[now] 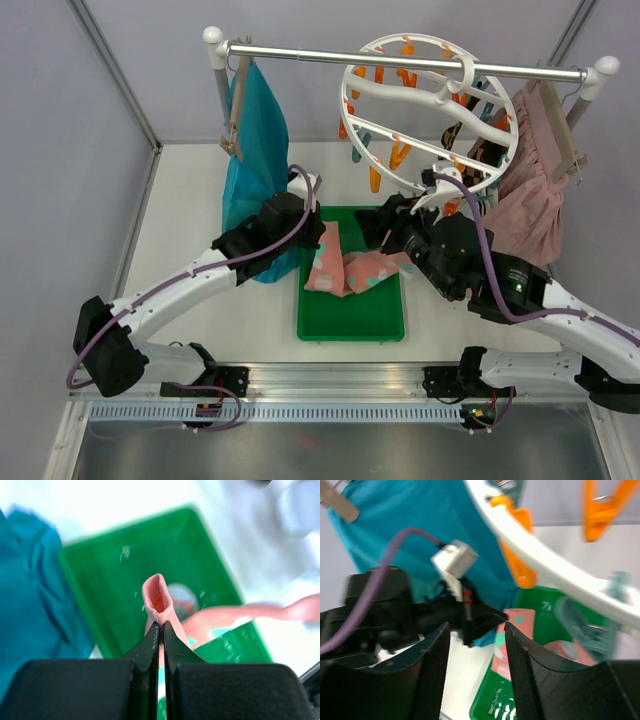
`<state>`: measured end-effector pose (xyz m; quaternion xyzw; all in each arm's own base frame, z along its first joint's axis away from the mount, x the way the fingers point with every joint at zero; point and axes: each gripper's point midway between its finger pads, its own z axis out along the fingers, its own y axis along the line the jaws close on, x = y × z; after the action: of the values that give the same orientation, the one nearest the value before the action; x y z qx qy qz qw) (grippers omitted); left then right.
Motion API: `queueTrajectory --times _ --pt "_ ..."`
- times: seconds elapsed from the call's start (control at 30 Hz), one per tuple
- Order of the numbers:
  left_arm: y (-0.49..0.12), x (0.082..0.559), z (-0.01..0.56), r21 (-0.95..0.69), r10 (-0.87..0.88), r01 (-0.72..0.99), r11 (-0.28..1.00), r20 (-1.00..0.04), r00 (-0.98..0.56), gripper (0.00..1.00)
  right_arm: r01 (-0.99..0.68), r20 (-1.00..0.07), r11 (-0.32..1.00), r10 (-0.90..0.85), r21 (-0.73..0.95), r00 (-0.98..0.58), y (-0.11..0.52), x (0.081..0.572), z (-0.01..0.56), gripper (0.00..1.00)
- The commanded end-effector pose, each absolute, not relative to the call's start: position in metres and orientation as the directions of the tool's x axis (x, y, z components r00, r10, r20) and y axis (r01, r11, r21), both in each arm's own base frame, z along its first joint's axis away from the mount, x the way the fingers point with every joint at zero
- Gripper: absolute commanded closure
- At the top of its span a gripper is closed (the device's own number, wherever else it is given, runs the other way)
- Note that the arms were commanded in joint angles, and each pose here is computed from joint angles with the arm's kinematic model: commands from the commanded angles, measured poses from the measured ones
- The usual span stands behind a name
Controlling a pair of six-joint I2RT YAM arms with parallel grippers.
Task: Clip the socks to the hanger
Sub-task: Pick up the sock from the bin.
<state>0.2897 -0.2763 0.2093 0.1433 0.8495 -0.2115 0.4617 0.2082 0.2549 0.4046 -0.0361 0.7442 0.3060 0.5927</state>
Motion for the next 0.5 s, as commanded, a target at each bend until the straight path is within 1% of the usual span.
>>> queueTrajectory --times 0.0,0.1,0.17,0.2,0.33,0.47 --pt "-0.279 0.300 0.275 -0.227 -0.013 0.469 0.854 -0.909 -0.417 0.98 -0.252 -0.898 0.866 0.390 0.433 -0.203 0.207 0.218 0.416 0.46" --pt "-0.280 0.307 0.314 -0.234 -0.061 0.468 0.852 -0.933 -0.355 0.98 -0.144 -0.907 0.899 0.392 0.413 -0.150 0.176 0.221 0.415 0.50" --pt "-0.277 0.313 0.327 -0.220 -0.069 0.452 0.864 -0.943 -0.327 0.98 -0.089 -0.912 0.911 0.392 0.403 -0.118 0.156 0.221 0.415 0.51" --pt "-0.277 0.316 0.342 -0.218 -0.081 0.450 0.866 -0.949 -0.304 0.98 -0.037 -0.916 0.918 0.391 0.395 -0.087 0.143 0.222 0.415 0.51" --pt "-0.272 0.331 0.365 -0.174 -0.072 0.408 0.896 -0.965 -0.253 0.98 0.090 -0.929 0.926 0.370 0.367 -0.023 0.108 0.221 0.415 0.50" --pt "-0.267 0.341 0.384 -0.160 -0.079 0.391 0.906 -0.974 -0.214 0.98 0.187 -0.938 0.920 0.346 0.344 0.024 0.083 0.218 0.414 0.48"
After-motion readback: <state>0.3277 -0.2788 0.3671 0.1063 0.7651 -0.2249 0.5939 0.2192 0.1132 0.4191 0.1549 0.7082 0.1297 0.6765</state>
